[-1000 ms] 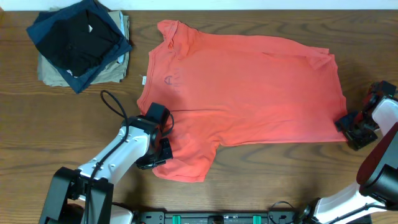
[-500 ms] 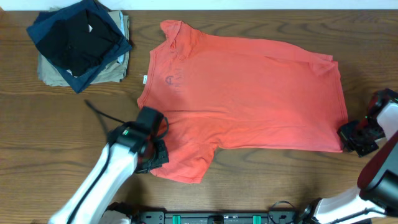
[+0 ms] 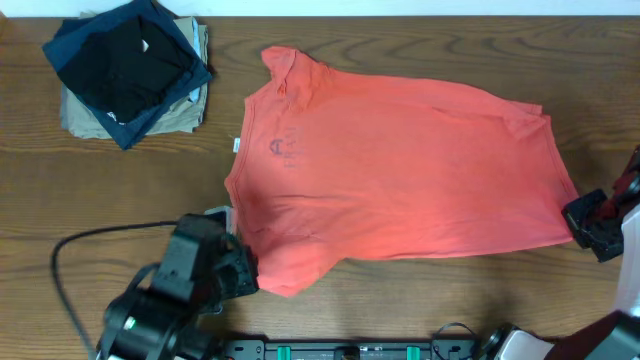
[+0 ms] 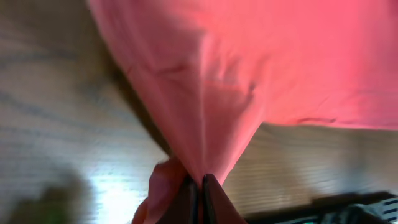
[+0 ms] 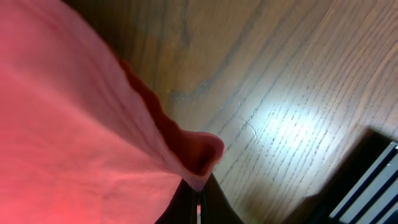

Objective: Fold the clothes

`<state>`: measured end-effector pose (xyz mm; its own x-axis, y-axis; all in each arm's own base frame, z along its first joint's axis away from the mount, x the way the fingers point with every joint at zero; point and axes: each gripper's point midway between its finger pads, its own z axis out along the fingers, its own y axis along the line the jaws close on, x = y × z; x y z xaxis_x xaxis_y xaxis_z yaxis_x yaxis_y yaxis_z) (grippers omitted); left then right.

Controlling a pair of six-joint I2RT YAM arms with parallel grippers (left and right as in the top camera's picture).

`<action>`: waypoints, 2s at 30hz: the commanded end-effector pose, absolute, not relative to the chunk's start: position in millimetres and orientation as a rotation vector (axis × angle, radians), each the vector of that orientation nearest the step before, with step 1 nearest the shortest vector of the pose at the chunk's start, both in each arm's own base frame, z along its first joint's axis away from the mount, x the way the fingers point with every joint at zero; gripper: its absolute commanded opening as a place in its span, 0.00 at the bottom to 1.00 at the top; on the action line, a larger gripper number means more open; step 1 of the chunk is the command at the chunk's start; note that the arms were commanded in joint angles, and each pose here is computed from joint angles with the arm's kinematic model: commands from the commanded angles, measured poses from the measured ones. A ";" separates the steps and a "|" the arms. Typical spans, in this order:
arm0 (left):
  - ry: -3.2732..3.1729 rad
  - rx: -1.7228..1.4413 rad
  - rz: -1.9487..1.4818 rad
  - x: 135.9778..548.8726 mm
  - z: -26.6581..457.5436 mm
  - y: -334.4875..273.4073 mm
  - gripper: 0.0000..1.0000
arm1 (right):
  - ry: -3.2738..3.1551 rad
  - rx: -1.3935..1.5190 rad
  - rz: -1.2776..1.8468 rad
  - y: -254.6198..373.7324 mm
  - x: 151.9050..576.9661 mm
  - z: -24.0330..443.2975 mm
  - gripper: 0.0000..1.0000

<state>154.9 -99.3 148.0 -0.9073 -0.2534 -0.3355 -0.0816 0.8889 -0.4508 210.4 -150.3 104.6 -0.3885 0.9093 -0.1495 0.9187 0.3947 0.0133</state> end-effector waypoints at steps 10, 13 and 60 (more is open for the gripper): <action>2.189 -0.484 -0.296 220.1 208.5 -41.2 0.06 | 2.374 1.544 -0.032 -165.0 244.6 119.3 0.02; 2.143 -0.504 -0.268 235.7 211.1 -39.5 0.06 | 2.334 1.512 -0.011 -169.1 256.1 123.3 0.01; 3.089 -0.026 -0.146 209.6 21.1 -97.1 0.76 | 2.464 1.400 0.037 -157.8 283.0 90.8 0.02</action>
